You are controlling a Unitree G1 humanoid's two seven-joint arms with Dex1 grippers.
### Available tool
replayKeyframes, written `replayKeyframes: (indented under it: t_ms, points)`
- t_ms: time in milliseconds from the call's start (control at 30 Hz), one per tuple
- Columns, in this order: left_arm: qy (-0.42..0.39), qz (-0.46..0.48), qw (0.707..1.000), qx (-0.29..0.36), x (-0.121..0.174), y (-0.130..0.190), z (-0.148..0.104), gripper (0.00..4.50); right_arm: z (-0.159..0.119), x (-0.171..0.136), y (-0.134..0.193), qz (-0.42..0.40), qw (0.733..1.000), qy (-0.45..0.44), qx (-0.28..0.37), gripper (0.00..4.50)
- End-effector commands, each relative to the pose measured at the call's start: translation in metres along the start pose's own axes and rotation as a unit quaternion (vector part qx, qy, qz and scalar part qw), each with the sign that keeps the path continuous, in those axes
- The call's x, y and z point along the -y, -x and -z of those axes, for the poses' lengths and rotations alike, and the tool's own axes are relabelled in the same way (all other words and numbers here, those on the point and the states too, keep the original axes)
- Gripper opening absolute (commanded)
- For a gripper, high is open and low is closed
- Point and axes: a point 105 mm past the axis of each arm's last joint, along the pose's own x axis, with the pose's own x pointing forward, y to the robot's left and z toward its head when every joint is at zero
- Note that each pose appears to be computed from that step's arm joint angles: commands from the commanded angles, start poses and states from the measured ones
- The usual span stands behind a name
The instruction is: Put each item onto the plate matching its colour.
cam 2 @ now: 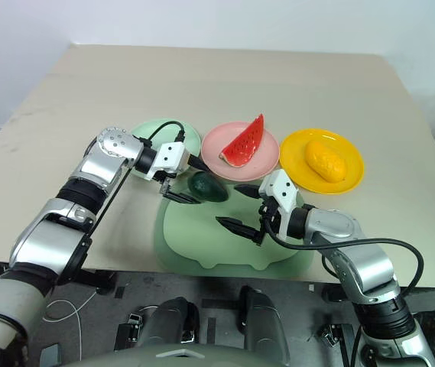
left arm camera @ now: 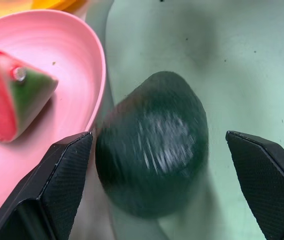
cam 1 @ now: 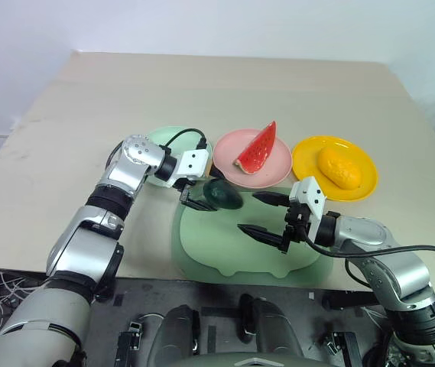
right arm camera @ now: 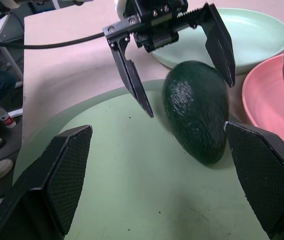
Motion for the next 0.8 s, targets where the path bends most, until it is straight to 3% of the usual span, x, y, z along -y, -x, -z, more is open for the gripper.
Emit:
replayKeyframes:
  t_ms: [33, 200, 400, 667, 800]
  points:
    - [-0.019, 0.000, 1.000, -0.004, -0.003, 0.001, -0.005, 4.49, -0.011, -0.008, -0.002, -0.011, 1.000, 0.019, 0.018, 4.49]
    - [-0.013, -0.001, 1.000, -0.015, -0.003, -0.002, -0.002, 4.49, -0.011, -0.009, -0.002, -0.010, 1.000, 0.017, 0.019, 4.49]
    - [-0.005, -0.005, 1.000, -0.015, -0.005, -0.001, -0.002, 3.03, -0.011, -0.010, -0.004, -0.012, 1.000, 0.016, 0.020, 4.49]
    - [0.027, -0.058, 0.997, 0.049, -0.018, 0.015, -0.020, 3.03, -0.012, -0.007, -0.004, -0.009, 1.000, 0.020, 0.020, 4.49]
    - [0.080, -0.150, 0.980, 0.107, -0.030, 0.056, -0.033, 3.03, -0.013, 0.000, 0.002, 0.006, 1.000, 0.023, 0.018, 4.49]
